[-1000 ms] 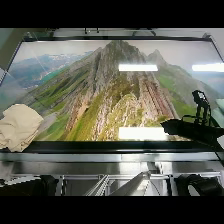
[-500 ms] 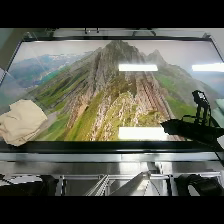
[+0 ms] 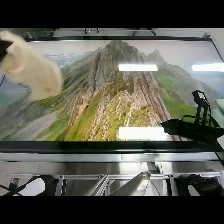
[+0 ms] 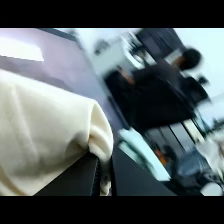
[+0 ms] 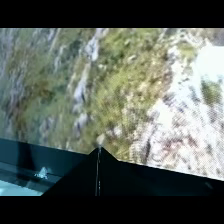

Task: Fold the shirts.

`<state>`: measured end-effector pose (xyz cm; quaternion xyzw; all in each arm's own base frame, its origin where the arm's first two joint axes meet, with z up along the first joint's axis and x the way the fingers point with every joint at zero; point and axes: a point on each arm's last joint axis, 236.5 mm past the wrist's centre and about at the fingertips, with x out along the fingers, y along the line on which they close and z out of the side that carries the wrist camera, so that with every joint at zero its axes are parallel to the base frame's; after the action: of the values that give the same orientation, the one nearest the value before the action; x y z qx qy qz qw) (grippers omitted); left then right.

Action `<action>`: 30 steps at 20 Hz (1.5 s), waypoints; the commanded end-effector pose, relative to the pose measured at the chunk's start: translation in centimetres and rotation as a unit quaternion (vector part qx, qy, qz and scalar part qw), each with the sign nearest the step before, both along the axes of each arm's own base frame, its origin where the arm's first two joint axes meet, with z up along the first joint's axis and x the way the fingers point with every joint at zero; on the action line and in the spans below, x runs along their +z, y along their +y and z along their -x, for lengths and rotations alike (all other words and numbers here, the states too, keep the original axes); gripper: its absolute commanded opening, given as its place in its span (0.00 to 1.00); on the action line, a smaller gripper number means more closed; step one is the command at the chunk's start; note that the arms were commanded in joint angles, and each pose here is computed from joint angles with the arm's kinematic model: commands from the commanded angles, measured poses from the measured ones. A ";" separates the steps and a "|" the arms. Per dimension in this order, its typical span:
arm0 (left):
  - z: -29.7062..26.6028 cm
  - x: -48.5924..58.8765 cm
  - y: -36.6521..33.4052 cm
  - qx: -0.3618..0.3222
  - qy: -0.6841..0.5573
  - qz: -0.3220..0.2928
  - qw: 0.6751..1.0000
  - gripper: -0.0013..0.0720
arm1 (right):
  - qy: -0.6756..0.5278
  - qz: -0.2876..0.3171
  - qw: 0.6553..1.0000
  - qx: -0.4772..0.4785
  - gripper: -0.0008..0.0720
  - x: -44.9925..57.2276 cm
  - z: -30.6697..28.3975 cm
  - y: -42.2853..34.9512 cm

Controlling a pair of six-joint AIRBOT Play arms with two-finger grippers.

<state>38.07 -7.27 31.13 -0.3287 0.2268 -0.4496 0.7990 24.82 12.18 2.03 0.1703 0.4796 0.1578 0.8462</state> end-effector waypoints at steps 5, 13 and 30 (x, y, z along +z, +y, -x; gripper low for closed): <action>3.4 1.5 -17.4 -0.180 0.005 0.024 0.983 0.06 | 0.000 0.000 1.000 0.000 0.04 0.0 0.0 0.0; 2.1 -19.6 -18.3 -0.242 0.262 -0.038 0.933 0.34 | 0.018 0.002 1.000 0.009 0.04 -0.4 0.8 0.1; 7.8 -38.3 -8.4 -0.112 0.499 -0.107 0.853 0.97 | 0.161 -0.085 0.972 -0.146 0.62 -9.6 -4.1 -8.6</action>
<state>30.23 -16.12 -4.96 -0.3990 0.6737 -0.3181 0.5345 27.75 4.81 -6.45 0.2774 0.5748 0.0307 0.7692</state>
